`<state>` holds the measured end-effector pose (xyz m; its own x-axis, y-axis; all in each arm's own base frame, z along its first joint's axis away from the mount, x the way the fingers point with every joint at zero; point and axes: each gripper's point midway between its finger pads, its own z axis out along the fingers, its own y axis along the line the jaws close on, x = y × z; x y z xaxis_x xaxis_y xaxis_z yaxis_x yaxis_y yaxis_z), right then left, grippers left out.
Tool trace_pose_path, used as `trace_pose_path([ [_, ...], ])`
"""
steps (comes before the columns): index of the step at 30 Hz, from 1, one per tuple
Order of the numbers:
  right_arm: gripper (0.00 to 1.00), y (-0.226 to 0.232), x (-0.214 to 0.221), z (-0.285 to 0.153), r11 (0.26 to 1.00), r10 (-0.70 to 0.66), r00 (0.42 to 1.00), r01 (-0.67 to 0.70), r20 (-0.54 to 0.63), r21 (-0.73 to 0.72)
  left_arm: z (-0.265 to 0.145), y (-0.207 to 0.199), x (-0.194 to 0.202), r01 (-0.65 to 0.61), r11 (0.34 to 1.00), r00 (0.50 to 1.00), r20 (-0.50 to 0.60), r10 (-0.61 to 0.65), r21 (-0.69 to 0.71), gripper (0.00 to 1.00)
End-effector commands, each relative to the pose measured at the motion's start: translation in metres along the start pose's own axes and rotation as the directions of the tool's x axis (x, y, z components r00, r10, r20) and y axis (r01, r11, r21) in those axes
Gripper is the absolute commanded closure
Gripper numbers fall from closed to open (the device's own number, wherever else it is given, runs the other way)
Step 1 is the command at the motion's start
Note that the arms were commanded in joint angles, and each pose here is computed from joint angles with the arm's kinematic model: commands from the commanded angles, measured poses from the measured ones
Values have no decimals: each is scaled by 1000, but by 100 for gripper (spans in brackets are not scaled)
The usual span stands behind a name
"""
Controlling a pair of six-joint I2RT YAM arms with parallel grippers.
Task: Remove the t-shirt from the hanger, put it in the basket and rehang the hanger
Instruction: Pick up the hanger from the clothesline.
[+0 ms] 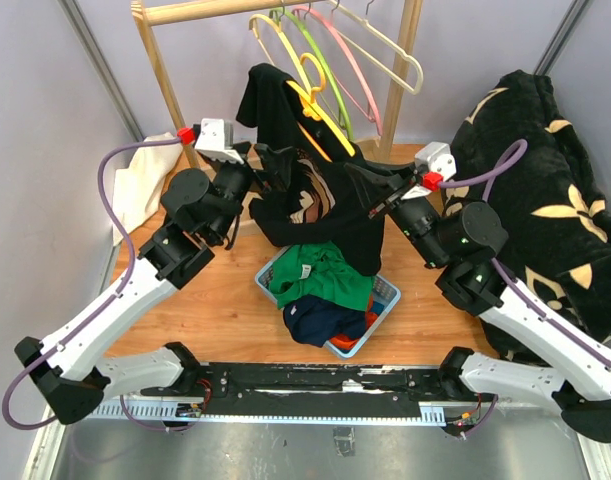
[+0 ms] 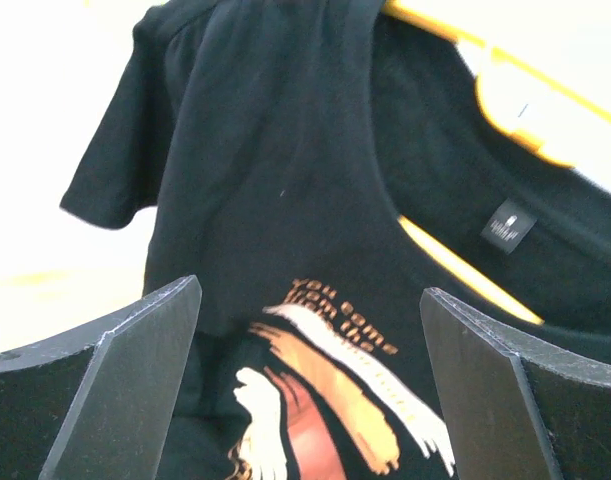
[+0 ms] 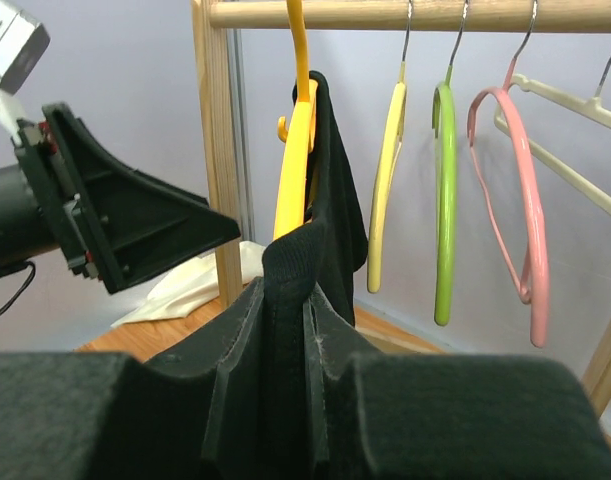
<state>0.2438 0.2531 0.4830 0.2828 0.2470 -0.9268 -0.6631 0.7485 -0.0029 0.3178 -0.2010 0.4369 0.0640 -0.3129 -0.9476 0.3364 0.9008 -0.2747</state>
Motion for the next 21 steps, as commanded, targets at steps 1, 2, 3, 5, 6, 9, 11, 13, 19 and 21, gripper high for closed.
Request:
trace_pose_path([
  [1,99,-1,-29,-12,1000,3,995,-2,104,-12,11,-28,-35,46,992,995,80,-56,121,4],
  [2,99,0,-29,-14,1000,8,995,-7,104,-15,14,-32,-35,49,990,995,80,-61,135,5],
  [3,99,0,-28,-16,1000,11,995,-9,102,-17,17,-35,-36,51,988,995,80,-64,148,6],
  [5,99,1,-27,-19,1000,18,995,-15,100,-23,22,-39,-35,56,985,994,78,-70,161,9],
  [6,99,1,-27,-20,1000,20,995,-17,98,-26,24,-41,-37,59,984,994,81,-74,168,10],
  [9,99,2,-27,-22,999,22,995,-20,94,-30,29,-43,-39,62,983,993,89,-78,173,15],
  [11,99,2,-27,-23,999,25,995,-22,92,-31,35,-42,-38,60,985,993,87,-75,164,17],
  [13,99,3,-28,-24,999,27,995,-24,93,-37,41,-38,-38,60,987,993,87,-74,150,19],
  [19,99,3,-27,-24,999,23,996,-20,86,-40,54,-28,-41,61,990,992,102,-75,128,27],
  [21,99,4,-27,-25,999,24,996,-21,84,-41,57,-26,-44,59,990,991,112,-73,125,31],
])
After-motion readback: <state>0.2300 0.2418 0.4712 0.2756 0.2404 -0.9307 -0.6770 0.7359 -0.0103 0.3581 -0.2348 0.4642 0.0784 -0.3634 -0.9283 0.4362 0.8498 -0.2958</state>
